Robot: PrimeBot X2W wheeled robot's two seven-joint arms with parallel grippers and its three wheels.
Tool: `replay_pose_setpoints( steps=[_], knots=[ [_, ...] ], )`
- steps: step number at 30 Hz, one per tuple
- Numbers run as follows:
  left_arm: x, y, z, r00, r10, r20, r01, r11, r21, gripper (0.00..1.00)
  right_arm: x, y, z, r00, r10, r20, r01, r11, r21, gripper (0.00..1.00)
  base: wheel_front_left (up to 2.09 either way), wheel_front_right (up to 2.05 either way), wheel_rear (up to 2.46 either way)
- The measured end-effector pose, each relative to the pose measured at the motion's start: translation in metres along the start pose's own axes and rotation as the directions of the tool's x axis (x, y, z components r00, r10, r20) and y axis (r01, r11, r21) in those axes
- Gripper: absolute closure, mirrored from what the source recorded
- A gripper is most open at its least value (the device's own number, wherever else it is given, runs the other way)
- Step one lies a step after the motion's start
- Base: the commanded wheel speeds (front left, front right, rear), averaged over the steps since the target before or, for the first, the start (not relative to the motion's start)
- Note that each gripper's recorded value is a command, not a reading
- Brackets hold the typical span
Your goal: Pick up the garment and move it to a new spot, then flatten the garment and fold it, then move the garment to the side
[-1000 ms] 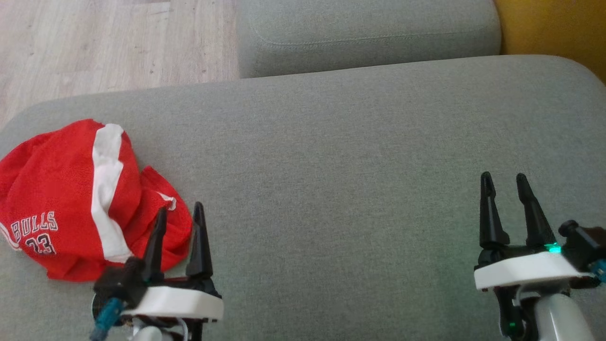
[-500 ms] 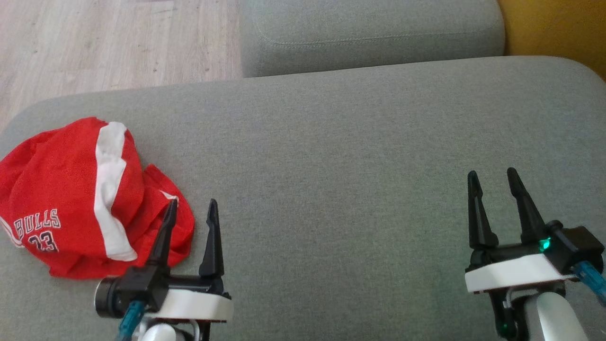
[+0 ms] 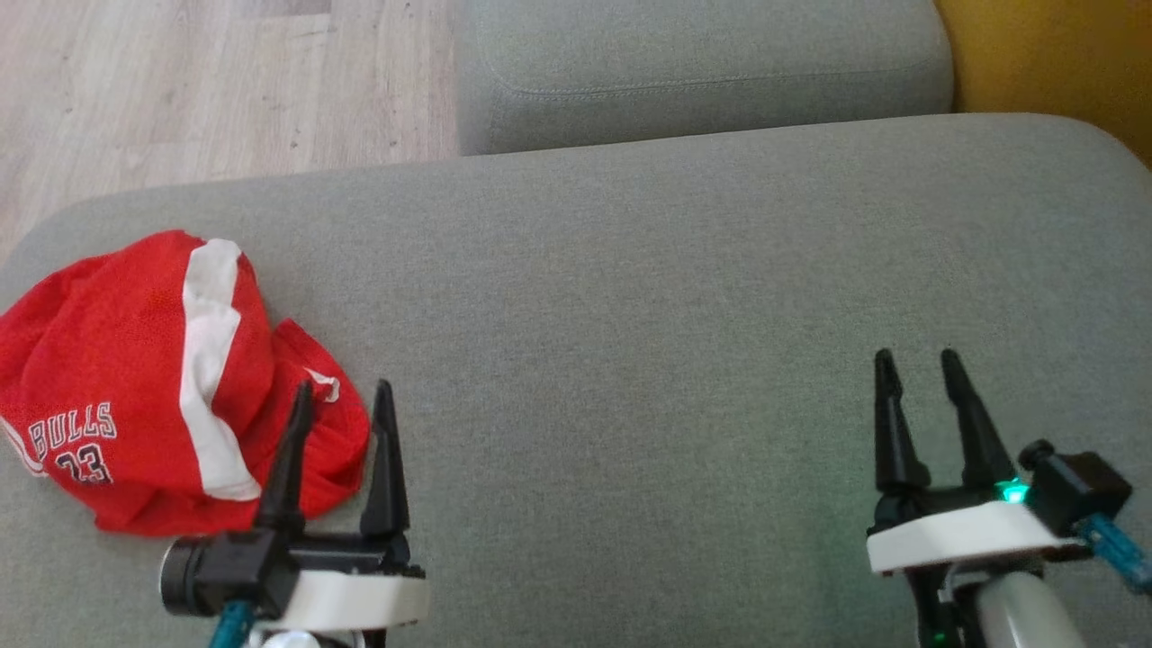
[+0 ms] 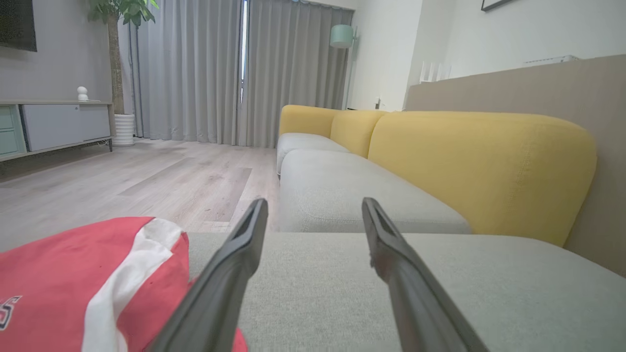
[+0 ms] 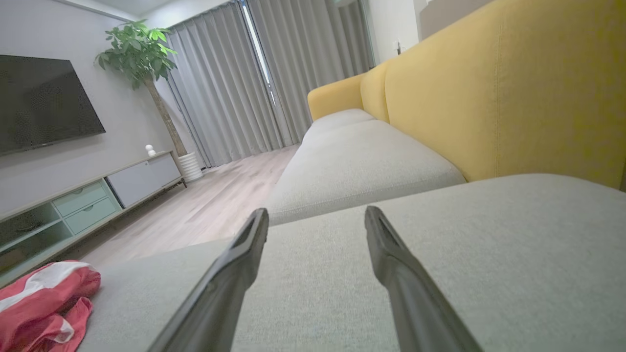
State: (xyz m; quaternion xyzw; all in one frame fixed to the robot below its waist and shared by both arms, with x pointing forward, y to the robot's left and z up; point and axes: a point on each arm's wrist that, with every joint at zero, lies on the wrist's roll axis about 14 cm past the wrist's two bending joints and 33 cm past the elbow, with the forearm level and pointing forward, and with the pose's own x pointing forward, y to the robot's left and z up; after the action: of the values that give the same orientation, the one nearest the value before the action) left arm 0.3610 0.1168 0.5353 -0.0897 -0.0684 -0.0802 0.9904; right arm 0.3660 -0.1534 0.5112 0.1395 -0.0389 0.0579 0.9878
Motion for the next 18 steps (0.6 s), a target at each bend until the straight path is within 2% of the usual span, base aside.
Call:
replay_pose_setpoints(
  steps=[7,18],
  knots=[
    [-0.009,-0.005,-0.013,0.999,-0.028,-0.031,0.031,0.997,0.075,0.00,-0.004,0.007,-0.010,1.000,0.013,-0.021,-0.012,0.999,0.037,0.00,0.00,0.00,0.00],
    [-0.012,-0.003,-0.025,0.997,-0.028,-0.069,0.033,0.997,0.072,0.00,-0.006,0.005,-0.009,1.000,0.005,-0.016,-0.004,0.999,0.051,0.00,0.00,0.00,0.00]
  ],
)
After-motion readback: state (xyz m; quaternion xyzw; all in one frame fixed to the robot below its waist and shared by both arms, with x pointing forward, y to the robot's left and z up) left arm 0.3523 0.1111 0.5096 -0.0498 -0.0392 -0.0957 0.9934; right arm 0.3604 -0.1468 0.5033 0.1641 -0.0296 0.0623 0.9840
